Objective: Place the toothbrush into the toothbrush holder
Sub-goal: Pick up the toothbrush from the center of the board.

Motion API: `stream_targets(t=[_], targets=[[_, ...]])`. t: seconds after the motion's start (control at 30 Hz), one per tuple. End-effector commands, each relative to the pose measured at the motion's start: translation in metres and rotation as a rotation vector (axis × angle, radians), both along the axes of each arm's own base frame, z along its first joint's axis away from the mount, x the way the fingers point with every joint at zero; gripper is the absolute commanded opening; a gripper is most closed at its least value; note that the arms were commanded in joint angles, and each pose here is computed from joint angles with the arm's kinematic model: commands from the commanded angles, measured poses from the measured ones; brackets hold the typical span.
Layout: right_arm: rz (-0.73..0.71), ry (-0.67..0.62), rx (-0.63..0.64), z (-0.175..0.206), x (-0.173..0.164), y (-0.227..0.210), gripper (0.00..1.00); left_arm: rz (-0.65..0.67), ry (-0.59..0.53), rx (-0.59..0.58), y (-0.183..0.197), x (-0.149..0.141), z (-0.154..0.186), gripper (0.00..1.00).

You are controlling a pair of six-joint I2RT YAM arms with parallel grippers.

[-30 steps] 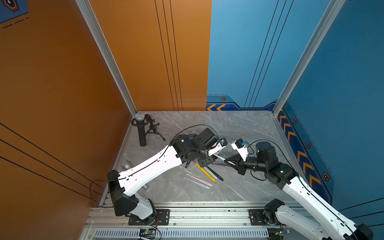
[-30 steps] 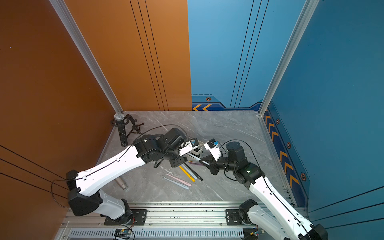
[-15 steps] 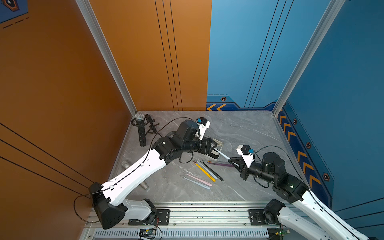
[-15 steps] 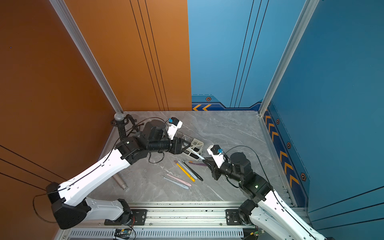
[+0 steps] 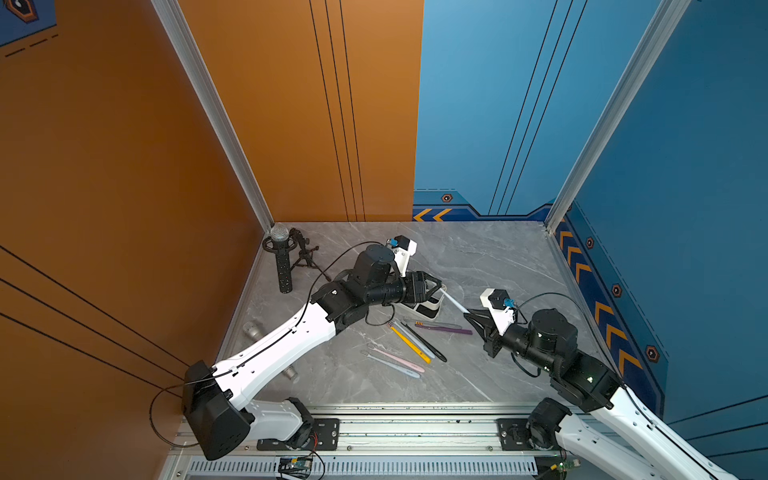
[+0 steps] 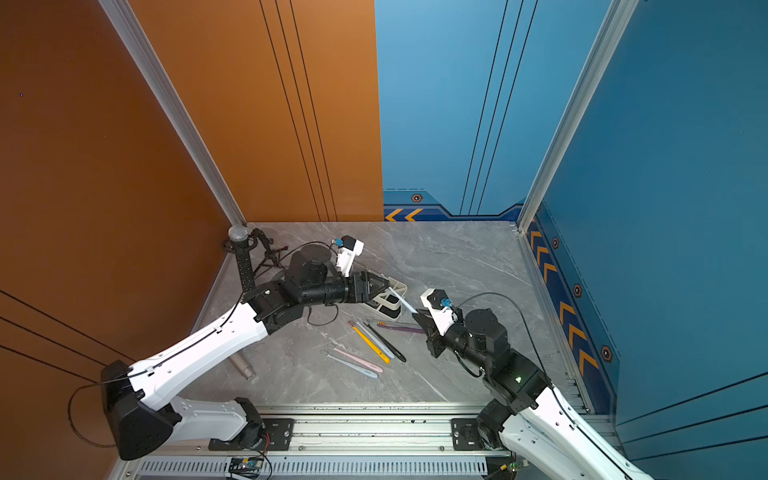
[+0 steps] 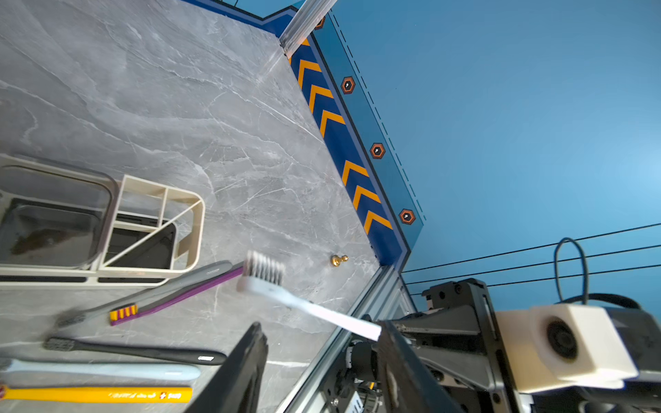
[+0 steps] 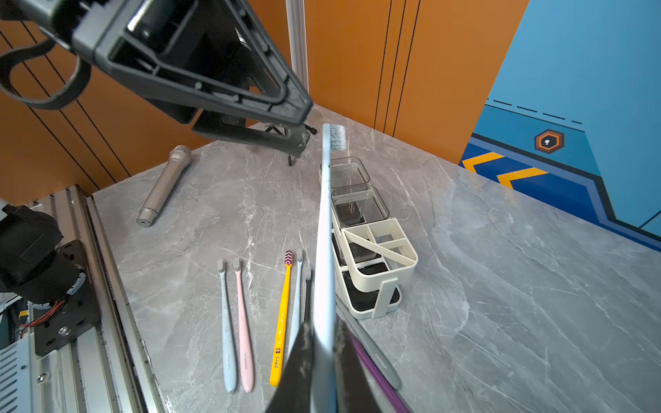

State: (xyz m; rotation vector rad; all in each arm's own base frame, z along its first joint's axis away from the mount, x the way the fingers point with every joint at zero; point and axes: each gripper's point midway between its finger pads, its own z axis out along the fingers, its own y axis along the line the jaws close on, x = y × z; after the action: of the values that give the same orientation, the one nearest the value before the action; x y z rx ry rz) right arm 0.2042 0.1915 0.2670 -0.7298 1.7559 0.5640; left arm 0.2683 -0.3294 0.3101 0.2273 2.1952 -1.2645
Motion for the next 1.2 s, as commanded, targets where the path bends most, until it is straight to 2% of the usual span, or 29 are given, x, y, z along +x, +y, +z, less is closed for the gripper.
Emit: stream_targets(t=[0.0, 0.17, 0.37, 0.8, 0.97, 1.17], targets=[[-0.007, -0.029, 0.003, 0.005, -0.001, -0.002, 0.00, -0.015, 0.001, -0.089, -0.008, 0.008, 0.012, 0.53], [-0.004, -0.034, 0.019, 0.004, -0.002, -0.002, 0.00, -0.011, 0.018, -0.123, -0.014, 0.021, 0.009, 0.51], [-0.026, -0.045, 0.015, 0.006, 0.000, -0.006, 0.00, -0.015, 0.052, -0.098, -0.020, 0.026, -0.010, 0.49], [-0.148, -0.058, -0.029, 0.000, 0.014, -0.023, 0.00, -0.007, 0.074, -0.090, -0.017, 0.020, -0.018, 0.53], [-0.100, -0.063, -0.006, 0.003, 0.008, -0.016, 0.00, 0.003, 0.072, -0.102, -0.021, 0.026, -0.016, 0.55], [-0.099, -0.066, -0.004, 0.003, 0.007, -0.017, 0.00, -0.020, 0.085, -0.099, -0.039, 0.032, -0.020, 0.52]])
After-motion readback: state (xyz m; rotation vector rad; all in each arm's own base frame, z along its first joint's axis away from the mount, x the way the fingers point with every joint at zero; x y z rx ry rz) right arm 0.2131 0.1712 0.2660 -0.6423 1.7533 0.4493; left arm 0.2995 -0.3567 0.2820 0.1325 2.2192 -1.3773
